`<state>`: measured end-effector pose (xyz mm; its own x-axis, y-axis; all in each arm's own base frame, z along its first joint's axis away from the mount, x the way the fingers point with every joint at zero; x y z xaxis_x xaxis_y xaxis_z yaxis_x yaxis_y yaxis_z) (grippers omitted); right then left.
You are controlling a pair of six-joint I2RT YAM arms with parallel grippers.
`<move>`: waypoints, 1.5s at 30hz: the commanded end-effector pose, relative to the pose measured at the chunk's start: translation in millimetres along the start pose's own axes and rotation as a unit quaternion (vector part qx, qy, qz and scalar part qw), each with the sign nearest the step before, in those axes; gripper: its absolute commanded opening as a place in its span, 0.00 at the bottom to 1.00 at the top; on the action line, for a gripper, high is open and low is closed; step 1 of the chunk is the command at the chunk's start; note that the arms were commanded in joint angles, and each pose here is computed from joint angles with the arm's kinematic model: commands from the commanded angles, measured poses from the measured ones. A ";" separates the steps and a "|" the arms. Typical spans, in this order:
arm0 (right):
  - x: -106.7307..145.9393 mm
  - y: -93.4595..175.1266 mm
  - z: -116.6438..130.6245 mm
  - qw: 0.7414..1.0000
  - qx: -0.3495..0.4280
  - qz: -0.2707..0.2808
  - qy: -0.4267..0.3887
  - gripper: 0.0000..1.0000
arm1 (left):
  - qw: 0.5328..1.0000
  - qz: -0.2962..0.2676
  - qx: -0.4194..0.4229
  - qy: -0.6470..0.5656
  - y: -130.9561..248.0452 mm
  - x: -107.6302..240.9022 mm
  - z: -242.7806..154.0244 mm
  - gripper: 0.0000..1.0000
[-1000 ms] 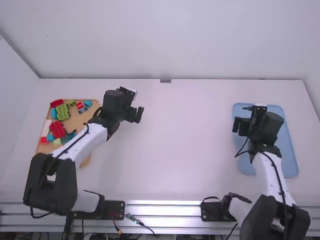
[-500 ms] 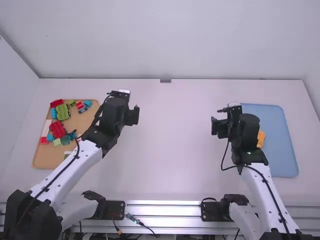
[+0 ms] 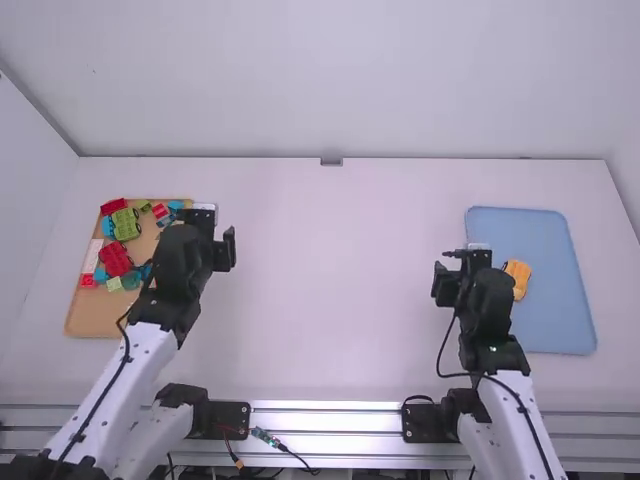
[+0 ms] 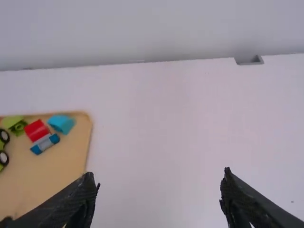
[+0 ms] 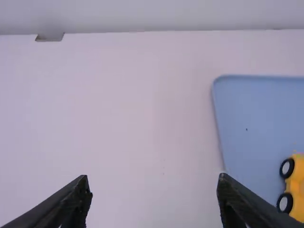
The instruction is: Assemble lego blocks to make yellow taxi
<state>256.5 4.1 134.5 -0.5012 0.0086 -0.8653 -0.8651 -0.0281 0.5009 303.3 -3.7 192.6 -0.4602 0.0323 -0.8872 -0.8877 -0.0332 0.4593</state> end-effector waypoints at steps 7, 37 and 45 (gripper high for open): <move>51.0 4.7 -2.1 1.000 0.006 0.001 -0.004 0.47 | 1.000 -0.007 0.016 0.008 18.5 42.7 3.0 0.48; 10.5 40.0 -0.8 0.981 0.003 -0.195 0.000 0.00 | 0.995 -0.101 0.014 0.009 39.9 105.7 1.6 0.00; 6.3 43.5 -0.6 0.978 0.003 -0.208 0.000 0.00 | 0.989 -0.150 0.013 0.010 50.1 89.0 2.5 0.00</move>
<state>215.8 2.3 155.6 -0.0965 0.0123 -0.9953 -0.9952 -0.0164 0.0963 218.5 1.2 138.2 -0.1806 0.0109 -0.9835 -0.9835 -0.0088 0.1805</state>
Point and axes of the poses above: each hand's point on the last joint's axis, 136 mm out from that joint toward the fingers, its own y axis back along the fingers, its own z axis along the line the jaws close on, x = y × z, the point moved 3 cm from there along y, back along the fingers, and after that the axes turned 1 degree about -y, right-handed, at the moved point
